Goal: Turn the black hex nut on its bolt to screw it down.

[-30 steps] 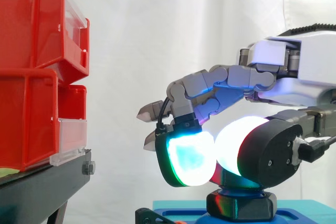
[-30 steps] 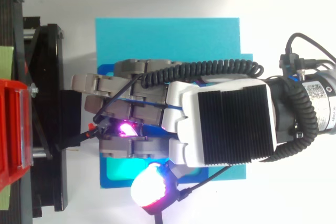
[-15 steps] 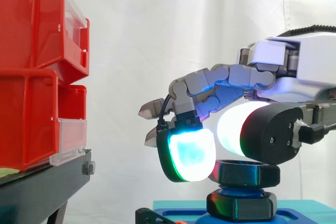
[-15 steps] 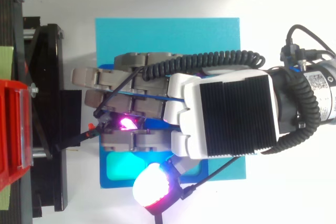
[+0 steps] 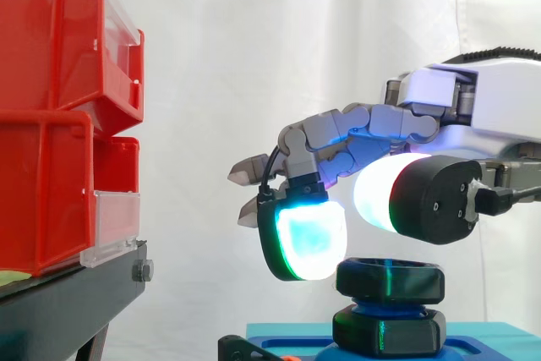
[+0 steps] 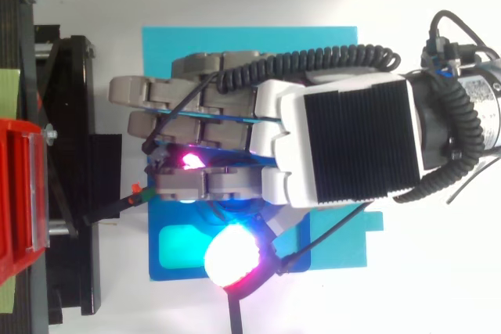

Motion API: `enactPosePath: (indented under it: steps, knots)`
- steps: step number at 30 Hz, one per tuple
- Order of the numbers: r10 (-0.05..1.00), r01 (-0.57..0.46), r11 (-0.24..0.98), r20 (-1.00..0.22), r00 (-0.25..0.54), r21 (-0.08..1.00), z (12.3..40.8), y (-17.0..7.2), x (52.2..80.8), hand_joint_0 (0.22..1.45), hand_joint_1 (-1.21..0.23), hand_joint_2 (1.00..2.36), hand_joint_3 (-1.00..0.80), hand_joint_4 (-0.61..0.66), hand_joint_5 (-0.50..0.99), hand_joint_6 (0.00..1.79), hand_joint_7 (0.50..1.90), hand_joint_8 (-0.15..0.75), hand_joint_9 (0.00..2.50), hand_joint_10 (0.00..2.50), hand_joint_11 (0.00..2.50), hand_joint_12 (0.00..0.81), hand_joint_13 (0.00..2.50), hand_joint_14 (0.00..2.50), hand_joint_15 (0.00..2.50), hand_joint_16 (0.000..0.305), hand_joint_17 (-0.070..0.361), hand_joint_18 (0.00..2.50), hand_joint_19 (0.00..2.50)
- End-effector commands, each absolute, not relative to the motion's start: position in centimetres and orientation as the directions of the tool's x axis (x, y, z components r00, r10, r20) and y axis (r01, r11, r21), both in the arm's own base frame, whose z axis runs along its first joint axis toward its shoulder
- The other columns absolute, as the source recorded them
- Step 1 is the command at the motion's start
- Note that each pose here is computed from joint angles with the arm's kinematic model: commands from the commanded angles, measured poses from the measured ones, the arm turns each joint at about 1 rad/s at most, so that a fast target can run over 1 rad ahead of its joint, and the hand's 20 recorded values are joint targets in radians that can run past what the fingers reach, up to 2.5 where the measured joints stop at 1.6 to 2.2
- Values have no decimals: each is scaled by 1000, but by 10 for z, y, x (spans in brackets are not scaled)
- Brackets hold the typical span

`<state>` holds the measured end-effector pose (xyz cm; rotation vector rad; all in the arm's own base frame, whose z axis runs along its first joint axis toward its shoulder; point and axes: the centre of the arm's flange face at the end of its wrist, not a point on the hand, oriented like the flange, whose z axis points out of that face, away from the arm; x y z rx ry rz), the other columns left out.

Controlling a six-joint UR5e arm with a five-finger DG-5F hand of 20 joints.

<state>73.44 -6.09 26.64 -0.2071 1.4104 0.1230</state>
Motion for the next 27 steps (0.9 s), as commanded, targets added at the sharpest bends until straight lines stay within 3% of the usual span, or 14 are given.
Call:
enactPosePath:
  steps: [1,12,20,27]
  knots:
    - [-39,-214,974,-986,160,-74,267,-68,733,504,-127,1000,-500,201,-50,502,1469,240,672,0,0,316,362,0,0,48,108,466,570]
    - [-40,-233,969,-980,194,-86,277,-87,735,503,-128,1000,-500,208,-56,503,1427,239,670,1,0,316,363,0,0,48,108,466,570]
    - [-38,-253,963,-975,217,-94,287,-68,742,503,-132,1000,-500,208,-62,504,1347,243,667,0,0,317,362,0,0,48,109,464,569]
    - [-30,-255,963,-975,219,-87,274,-48,749,503,-136,1000,-500,211,-68,504,1298,239,666,0,0,317,362,0,0,48,108,466,562]
